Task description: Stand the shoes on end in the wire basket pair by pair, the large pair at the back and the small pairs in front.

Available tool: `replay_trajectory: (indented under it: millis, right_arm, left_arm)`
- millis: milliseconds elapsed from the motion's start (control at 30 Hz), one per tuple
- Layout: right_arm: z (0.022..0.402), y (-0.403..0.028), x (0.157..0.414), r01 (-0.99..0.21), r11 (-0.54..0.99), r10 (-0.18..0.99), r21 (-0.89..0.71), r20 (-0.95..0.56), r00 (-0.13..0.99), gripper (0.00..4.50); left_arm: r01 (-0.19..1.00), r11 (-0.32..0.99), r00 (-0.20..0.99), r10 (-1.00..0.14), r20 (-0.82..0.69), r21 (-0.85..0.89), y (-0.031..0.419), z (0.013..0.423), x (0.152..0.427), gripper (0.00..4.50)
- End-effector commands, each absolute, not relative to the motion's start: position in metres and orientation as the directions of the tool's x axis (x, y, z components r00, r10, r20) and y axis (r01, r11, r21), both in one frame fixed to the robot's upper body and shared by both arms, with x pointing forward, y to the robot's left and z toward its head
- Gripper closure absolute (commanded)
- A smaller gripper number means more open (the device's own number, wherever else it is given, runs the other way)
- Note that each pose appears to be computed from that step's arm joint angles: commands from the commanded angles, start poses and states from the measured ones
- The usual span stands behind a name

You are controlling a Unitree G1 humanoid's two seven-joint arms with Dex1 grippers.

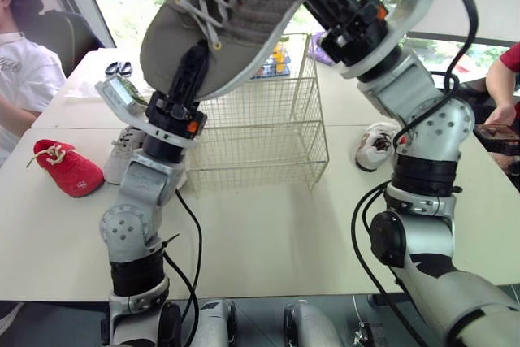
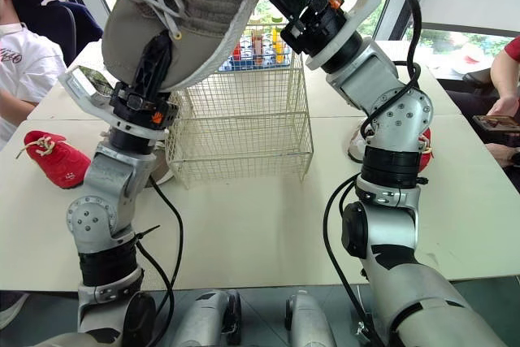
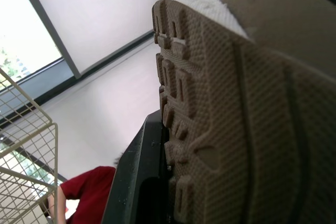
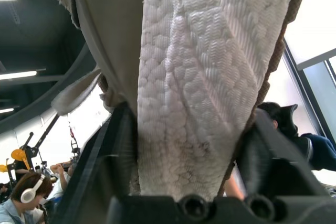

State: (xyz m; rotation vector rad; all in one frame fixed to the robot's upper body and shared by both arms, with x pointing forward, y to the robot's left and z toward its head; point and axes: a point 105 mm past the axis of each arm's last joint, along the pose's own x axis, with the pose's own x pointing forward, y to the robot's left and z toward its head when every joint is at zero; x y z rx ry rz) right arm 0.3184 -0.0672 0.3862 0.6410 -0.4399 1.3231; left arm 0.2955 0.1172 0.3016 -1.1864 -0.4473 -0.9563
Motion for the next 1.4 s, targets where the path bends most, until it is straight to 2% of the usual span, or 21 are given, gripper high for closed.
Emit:
replay_trajectory:
  millis: [33,200,233,267,400,500,633,833,1033,1167,1333,1367,1400]
  right_arm:
    - [0.413,-0.068,0.299,-0.993,0.095,0.726,0.072,0.678,0.118,2.84]
    - [0.416,-0.069,0.299,-0.993,0.117,0.740,0.023,0.664,0.102,2.84]
    - [0.422,-0.071,0.300,-0.988,0.149,0.745,-0.025,0.660,0.095,2.84]
    - [0.430,-0.075,0.303,-0.977,0.198,0.751,-0.084,0.653,0.096,2.84]
    - [0.460,-0.090,0.330,-0.866,0.370,0.803,-0.337,0.585,0.115,2.84]
    - [0.460,-0.089,0.351,-0.796,0.401,0.853,-0.454,0.501,0.144,2.84]
    - [0.449,-0.086,0.366,-0.742,0.379,0.906,-0.554,0.387,0.174,2.84]
    - [0.429,-0.090,0.378,-0.715,0.352,0.934,-0.603,0.278,0.225,2.84]
    - [0.386,-0.083,0.396,-0.754,0.306,0.950,-0.581,0.136,0.281,2.84]
    - [0.375,-0.082,0.404,-0.767,0.337,0.939,-0.547,0.131,0.319,2.84]
    - [0.372,-0.083,0.409,-0.767,0.370,0.926,-0.525,0.145,0.348,0.38]
    - [0.373,-0.084,0.410,-0.767,0.379,0.923,-0.518,0.151,0.354,0.03]
    - [0.373,-0.085,0.411,-0.764,0.391,0.918,-0.513,0.158,0.364,0.03]
  left_arm:
    - [0.814,0.135,0.566,-0.399,0.721,-0.565,0.120,0.301,0.294,3.32]
    - [0.798,0.251,0.597,-0.443,0.669,-0.547,0.122,0.298,0.289,0.88]
    - [0.785,0.320,0.618,-0.455,0.641,-0.530,0.126,0.297,0.287,0.32]
    - [0.769,0.383,0.639,-0.455,0.621,-0.511,0.134,0.299,0.282,0.11]
    - [0.711,0.608,0.689,-0.503,0.522,-0.353,0.153,0.305,0.260,0.11]
    - [0.673,0.692,0.713,-0.511,0.479,-0.263,0.162,0.310,0.246,0.11]
    - [0.651,0.727,0.728,-0.519,0.448,-0.217,0.173,0.314,0.226,0.11]
    - [0.593,0.775,0.787,-0.500,0.361,-0.219,0.196,0.297,0.212,0.11]
    - [0.593,0.768,0.790,-0.498,0.358,-0.240,0.197,0.292,0.214,0.11]
    - [0.596,0.762,0.790,-0.498,0.358,-0.254,0.196,0.290,0.218,0.11]
    - [0.602,0.758,0.786,-0.506,0.355,-0.253,0.196,0.290,0.222,0.00]
    - [0.600,0.759,0.788,-0.504,0.353,-0.254,0.197,0.290,0.224,0.00]
    - [0.600,0.759,0.788,-0.505,0.353,-0.254,0.197,0.290,0.225,0.00]
